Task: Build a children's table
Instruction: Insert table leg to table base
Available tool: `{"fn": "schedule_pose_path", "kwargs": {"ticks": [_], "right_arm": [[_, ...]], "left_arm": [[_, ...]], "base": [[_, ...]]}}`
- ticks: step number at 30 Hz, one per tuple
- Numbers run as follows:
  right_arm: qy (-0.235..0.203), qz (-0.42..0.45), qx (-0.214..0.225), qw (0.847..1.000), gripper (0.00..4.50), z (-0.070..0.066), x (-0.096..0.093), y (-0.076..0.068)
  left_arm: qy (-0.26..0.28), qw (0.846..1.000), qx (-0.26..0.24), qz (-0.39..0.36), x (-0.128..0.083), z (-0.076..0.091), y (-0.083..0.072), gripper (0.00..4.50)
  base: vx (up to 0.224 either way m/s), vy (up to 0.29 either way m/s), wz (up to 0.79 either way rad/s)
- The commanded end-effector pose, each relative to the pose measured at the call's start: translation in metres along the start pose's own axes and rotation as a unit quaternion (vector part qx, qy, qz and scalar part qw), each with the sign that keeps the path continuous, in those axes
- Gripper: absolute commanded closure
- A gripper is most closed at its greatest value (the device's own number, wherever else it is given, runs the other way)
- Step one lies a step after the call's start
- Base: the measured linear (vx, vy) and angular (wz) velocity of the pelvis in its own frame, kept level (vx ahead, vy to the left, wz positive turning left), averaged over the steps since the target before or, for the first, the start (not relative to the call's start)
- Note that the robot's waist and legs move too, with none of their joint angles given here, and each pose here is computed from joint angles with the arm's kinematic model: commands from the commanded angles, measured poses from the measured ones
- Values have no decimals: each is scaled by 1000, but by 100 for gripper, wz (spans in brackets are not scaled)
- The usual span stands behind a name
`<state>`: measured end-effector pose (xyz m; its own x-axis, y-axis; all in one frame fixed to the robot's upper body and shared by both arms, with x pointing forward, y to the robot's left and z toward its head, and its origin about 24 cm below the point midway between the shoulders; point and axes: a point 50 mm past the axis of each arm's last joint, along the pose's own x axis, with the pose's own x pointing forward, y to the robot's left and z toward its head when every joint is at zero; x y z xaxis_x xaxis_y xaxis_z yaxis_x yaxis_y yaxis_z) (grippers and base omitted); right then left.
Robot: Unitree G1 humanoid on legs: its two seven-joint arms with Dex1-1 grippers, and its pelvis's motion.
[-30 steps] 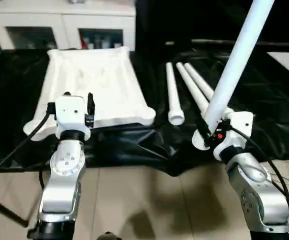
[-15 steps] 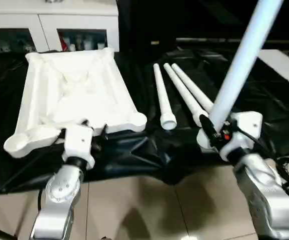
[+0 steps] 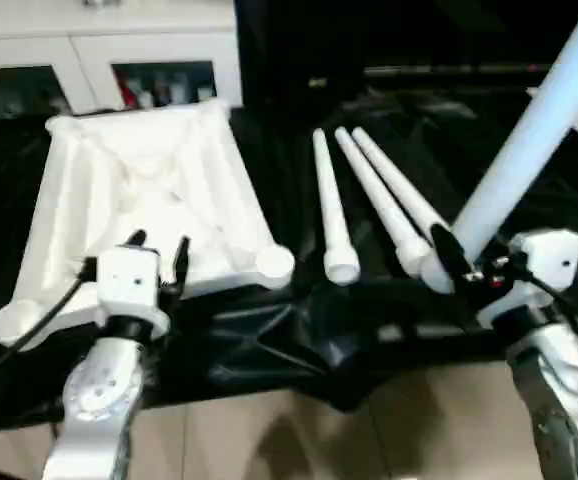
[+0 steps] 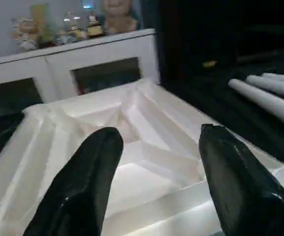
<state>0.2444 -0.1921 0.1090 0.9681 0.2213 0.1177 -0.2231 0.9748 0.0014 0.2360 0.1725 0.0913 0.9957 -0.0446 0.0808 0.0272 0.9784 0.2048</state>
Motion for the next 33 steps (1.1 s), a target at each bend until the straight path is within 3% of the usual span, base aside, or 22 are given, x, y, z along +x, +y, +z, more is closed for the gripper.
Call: {"fn": "schedule_pose_path", "kwargs": {"ticks": [1,3,5,13,17,23,33], "right_arm": [[-5,37,14,999,262,1,7,19],[1,60,21,998,262,-3,8,31],[4,63,29,998,262,-5,9,33],[13,47,51,997,262,-8,12,31],[21,31,57,998,262,-12,10,29],[35,-9,49,998,262,-17,9,22],[30,-34,50,998,262,-14,-1,15]], "left_arm": [[7,1000,10,15,-2,-1,8,158],[8,1000,9,19,-3,-1,9,158],[10,1000,10,21,-3,-1,10,158],[15,1000,6,27,-2,-3,11,158],[16,1000,-13,-6,6,-5,3,158],[21,999,-17,-35,22,-10,-7,158],[13,998,-25,-47,25,-4,-11,158]], "base": [[39,8,32],[144,-9,54],[110,-38,54],[30,-63,61],[58,86,40],[71,18,7],[104,-3,-39]]}}
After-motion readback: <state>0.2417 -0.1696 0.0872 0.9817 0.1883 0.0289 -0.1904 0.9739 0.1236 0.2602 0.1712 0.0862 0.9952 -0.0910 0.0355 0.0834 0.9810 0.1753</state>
